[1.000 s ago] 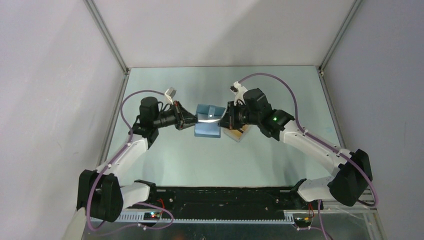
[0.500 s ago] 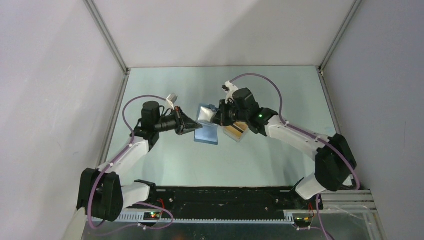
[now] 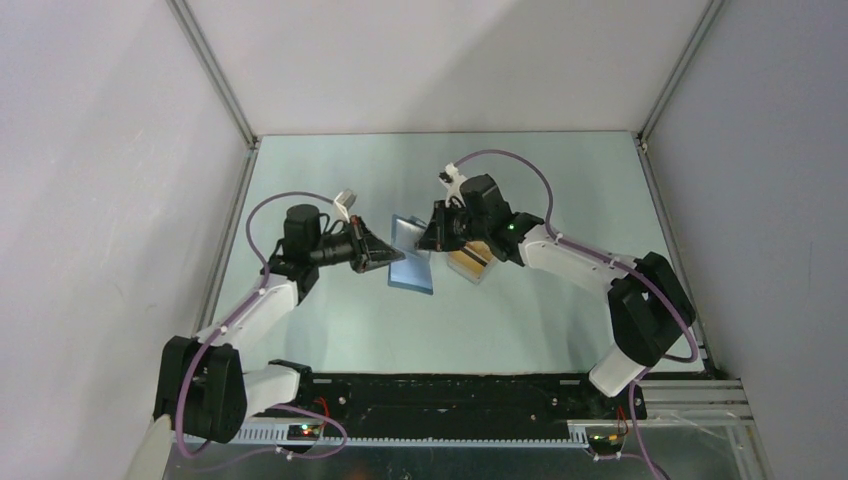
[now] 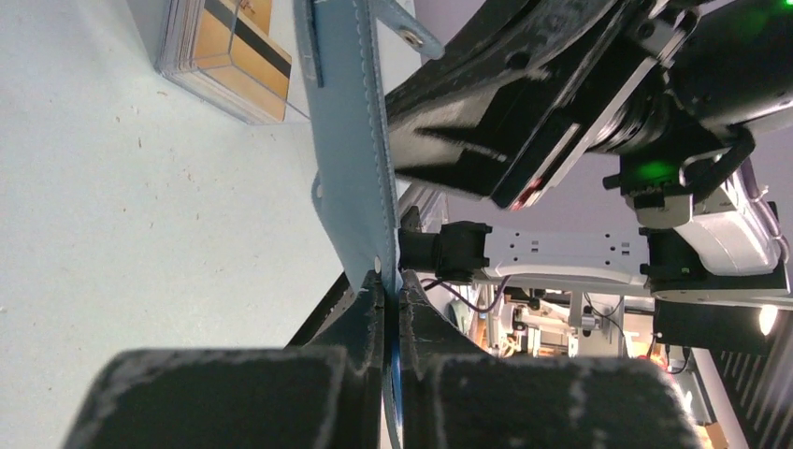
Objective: Put the credit cards into the card holder
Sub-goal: Open the card holder at the center of the board.
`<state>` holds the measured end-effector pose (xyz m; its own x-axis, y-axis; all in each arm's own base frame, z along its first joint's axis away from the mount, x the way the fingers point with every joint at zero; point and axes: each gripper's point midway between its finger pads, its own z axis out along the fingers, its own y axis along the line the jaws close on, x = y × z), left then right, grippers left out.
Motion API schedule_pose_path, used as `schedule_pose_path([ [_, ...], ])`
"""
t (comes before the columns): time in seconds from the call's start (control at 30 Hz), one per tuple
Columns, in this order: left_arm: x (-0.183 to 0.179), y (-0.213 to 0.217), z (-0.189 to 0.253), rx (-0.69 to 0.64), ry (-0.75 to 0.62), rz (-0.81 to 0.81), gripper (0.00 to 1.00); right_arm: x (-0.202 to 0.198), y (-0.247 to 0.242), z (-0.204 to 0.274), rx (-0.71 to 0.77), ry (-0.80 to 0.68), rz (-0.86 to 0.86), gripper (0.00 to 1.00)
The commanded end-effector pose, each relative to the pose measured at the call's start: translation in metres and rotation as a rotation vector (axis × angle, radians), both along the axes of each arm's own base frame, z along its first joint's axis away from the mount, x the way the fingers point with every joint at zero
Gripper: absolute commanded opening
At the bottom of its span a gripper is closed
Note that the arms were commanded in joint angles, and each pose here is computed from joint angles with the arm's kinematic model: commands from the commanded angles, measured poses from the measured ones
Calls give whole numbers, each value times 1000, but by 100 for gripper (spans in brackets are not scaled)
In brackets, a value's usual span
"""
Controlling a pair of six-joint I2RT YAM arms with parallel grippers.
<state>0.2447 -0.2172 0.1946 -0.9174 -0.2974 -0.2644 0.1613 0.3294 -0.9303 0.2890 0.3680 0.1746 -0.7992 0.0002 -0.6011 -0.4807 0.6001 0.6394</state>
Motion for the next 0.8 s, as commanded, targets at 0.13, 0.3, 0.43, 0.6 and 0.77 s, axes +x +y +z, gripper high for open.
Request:
schedule_pose_path([
  [0.13, -15, -5, -4, -22, -54, -116, 0, 34, 1, 7, 110, 59, -37, 0],
  [0.3, -9, -3, -14, 11, -64, -91, 0, 36, -2, -24, 16, 145, -28, 0],
  [0.43, 0, 1, -35, 69, -29, -60, 0, 38, -14, -24, -15, 142, -29, 2],
  [0.6, 9, 10, -79, 200, 69, -33, 0, 42, -47, 6, -29, 86, -53, 6],
  [0.77, 15, 17, -117, 266, 154, -31, 0, 41, -94, 13, -122, 53, -97, 21],
])
